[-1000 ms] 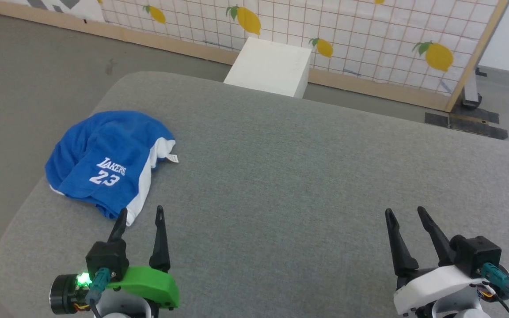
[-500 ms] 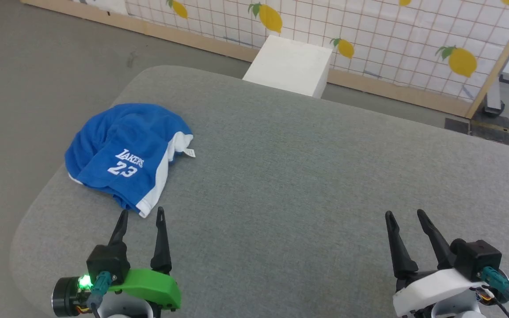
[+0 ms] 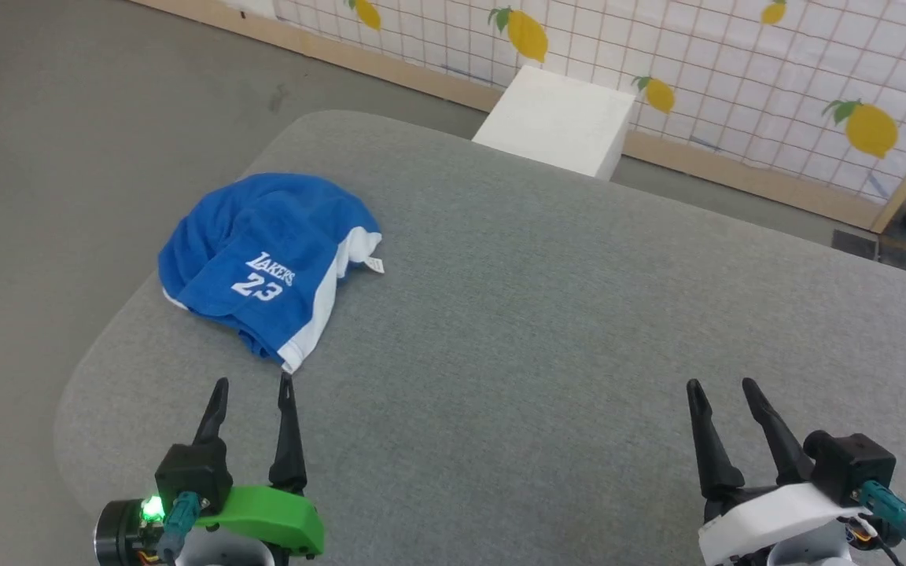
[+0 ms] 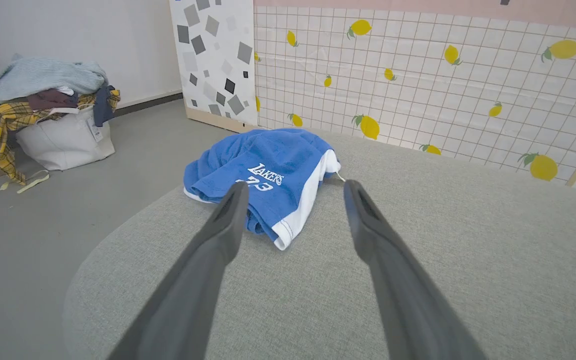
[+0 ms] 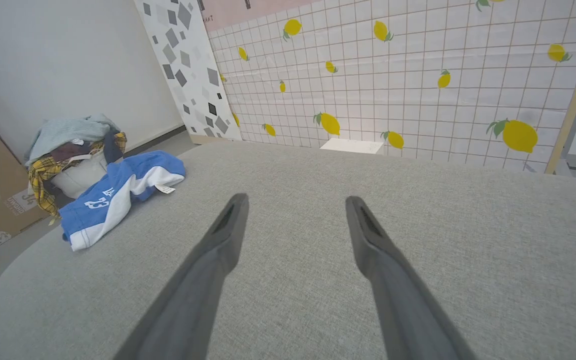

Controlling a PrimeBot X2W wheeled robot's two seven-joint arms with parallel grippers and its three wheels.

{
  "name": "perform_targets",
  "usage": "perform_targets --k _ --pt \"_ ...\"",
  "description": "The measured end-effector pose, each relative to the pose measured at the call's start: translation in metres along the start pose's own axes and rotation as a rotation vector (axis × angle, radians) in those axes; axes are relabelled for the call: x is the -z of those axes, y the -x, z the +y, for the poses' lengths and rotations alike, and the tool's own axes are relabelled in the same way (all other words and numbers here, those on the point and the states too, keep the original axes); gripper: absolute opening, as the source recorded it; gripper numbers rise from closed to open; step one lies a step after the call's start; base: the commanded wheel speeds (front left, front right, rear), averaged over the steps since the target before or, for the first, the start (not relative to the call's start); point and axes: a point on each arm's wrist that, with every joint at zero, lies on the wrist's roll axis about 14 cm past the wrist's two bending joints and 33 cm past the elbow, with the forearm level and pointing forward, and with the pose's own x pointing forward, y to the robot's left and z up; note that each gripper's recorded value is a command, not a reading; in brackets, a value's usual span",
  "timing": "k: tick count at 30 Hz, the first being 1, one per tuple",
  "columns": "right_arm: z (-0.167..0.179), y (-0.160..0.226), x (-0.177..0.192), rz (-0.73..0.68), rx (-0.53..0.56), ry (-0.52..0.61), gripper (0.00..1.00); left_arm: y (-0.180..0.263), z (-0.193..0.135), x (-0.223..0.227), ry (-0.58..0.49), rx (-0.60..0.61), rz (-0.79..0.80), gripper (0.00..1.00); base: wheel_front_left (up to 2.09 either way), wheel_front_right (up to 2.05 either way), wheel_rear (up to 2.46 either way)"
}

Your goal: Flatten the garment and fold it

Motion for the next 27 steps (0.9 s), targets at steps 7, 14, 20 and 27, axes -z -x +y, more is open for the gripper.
perform_targets --k 7,14,20,27 --pt "0.009 -0.005 0.003 0.002 -0.025 -0.014 1.0 0.006 0.011 -0.001 -0.001 -0.033 -0.01 1.0 0.0 0.0 0.0" --pt "0.017 -0.009 0.005 0.001 -0.048 -0.025 1.0 0.012 0.02 -0.001 0.0 -0.063 -0.019 1.0 0.0 0.0 0.0" --pt "0.021 -0.01 0.007 -0.003 -0.057 -0.043 1.0 0.018 0.027 0.0 0.002 -0.087 -0.024 1.0 0.0 0.0 0.0" --pt "0.015 -0.008 0.008 0.0 -0.039 -0.046 1.0 0.016 0.025 0.003 -0.001 -0.081 -0.014 1.0 0.0 0.0 0.0"
